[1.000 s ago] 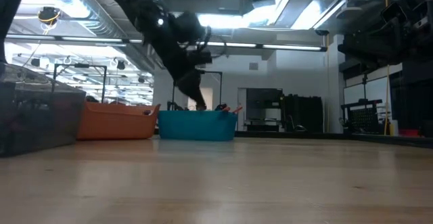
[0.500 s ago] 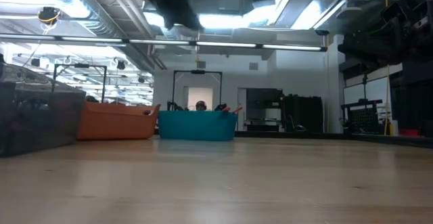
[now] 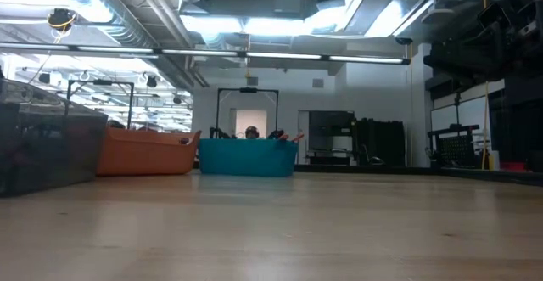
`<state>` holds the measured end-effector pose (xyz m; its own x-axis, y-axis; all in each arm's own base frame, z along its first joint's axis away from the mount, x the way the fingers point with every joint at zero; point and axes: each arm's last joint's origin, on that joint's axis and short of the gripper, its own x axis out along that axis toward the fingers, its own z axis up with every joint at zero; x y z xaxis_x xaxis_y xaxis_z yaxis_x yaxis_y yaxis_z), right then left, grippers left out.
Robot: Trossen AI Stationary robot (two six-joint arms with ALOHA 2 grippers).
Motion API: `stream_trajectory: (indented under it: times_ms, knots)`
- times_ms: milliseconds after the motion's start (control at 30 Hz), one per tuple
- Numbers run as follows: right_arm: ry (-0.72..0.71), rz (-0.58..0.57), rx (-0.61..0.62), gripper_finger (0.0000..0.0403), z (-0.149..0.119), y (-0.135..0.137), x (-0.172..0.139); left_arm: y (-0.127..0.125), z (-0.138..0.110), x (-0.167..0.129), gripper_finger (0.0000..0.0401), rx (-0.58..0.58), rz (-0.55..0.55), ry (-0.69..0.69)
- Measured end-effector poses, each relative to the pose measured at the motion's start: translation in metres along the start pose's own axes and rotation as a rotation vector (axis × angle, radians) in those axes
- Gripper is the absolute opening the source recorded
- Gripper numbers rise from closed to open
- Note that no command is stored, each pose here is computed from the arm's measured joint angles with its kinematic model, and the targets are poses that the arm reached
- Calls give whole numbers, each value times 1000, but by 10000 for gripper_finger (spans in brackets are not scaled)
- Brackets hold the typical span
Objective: Sort silverware by color (type)
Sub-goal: Return to Home Position
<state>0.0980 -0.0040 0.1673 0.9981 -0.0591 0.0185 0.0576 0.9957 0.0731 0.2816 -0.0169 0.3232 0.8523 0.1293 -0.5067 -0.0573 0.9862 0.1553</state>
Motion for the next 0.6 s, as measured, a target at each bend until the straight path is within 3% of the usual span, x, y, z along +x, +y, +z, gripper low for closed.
stream_trajectory:
  times_ms: [167, 267, 600]
  knots:
    - [1, 1, 0, 92, 0, 0, 0, 8, -6, -16, 0, -13, 37, -19]
    - [3, 1, 0, 92, 0, 0, 0, 11, -25, -25, 0, -30, 49, -35]
    - [6, 18, 0, 92, 0, 1, 0, 7, -116, -52, 0, -170, 39, -210]
